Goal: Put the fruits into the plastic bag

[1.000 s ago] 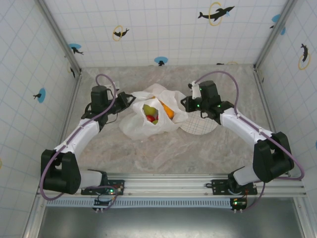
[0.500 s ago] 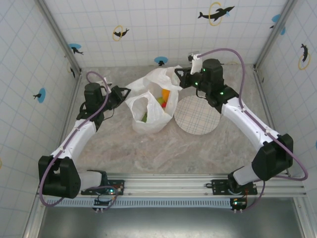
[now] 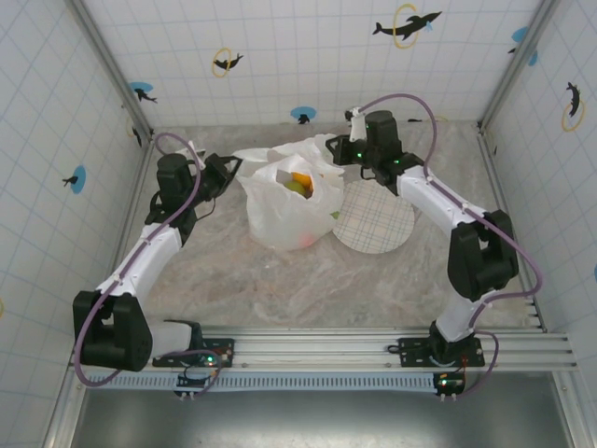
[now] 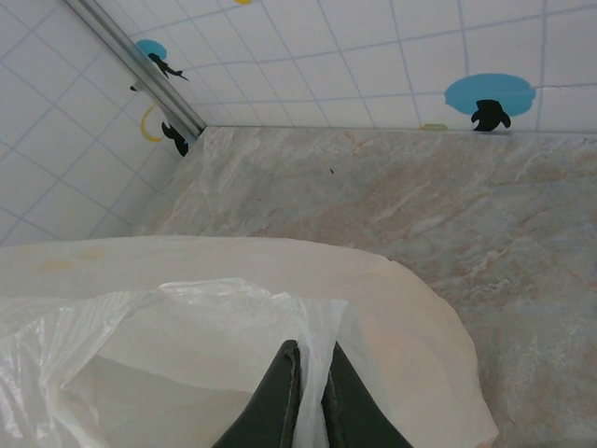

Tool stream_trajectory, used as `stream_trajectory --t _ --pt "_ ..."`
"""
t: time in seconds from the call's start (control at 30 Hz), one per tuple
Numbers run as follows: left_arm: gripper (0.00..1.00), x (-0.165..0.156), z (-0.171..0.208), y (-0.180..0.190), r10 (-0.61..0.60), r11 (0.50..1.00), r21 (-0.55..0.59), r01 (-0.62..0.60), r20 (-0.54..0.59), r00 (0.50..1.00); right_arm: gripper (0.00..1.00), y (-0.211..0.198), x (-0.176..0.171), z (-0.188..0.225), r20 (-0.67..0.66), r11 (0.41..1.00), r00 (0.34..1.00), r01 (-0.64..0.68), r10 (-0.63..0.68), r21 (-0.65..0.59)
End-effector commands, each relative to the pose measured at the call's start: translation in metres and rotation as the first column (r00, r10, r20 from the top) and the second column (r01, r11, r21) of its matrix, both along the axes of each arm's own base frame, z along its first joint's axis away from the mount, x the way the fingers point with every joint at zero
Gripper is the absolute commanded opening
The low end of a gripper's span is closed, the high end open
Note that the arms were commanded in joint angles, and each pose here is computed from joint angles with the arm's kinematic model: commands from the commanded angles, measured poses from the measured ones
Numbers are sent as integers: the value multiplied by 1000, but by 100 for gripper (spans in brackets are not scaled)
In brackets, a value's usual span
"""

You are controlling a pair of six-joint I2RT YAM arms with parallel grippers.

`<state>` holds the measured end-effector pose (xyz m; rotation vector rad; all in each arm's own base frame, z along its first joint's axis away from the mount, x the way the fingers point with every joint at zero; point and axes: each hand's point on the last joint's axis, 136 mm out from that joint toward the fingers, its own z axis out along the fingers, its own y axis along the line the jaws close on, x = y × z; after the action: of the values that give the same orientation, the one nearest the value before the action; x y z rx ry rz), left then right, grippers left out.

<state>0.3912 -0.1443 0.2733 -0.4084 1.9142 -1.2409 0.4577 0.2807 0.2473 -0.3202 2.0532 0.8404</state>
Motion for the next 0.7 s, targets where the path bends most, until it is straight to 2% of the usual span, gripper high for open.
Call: stream_trajectory --t 0.0,0.1,0.13,0.23,0.37,0.4,0.47,0.57,0.67 --pt "0 11 12 5 38 999 -14 -37 38 999 14 2 9 23 38 999 999 -15 13 35" --pt "0 12 4 6 47 999 -4 -46 25 999 25 -3 11 29 46 999 999 -6 5 32" --pt "4 12 2 7 52 999 1 -52 24 998 30 -5 11 32 52 1000 999 -5 4 28" --pt "26 11 4 10 62 998 26 -63 39 997 48 -16 8 44 78 1000 997 18 -19 10" --pt "61 2 14 15 67 994 81 -74 92 994 72 -36 -3 64 134 998 989 61 -61 5" --pt "72 -1 19 17 68 992 96 -79 112 991 76 -42 -7 72 155 997 985 72 -72 7" --pt "81 -7 24 21 70 987 131 -89 146 987 80 -52 -16 81 190 996 978 89 -88 0" --pt "89 -17 30 33 100 967 208 -144 212 972 84 -77 -28 88 238 988 960 154 -145 -17" --pt "95 -29 25 54 194 931 255 -260 255 947 90 -107 -38 85 265 972 938 235 -221 -20"
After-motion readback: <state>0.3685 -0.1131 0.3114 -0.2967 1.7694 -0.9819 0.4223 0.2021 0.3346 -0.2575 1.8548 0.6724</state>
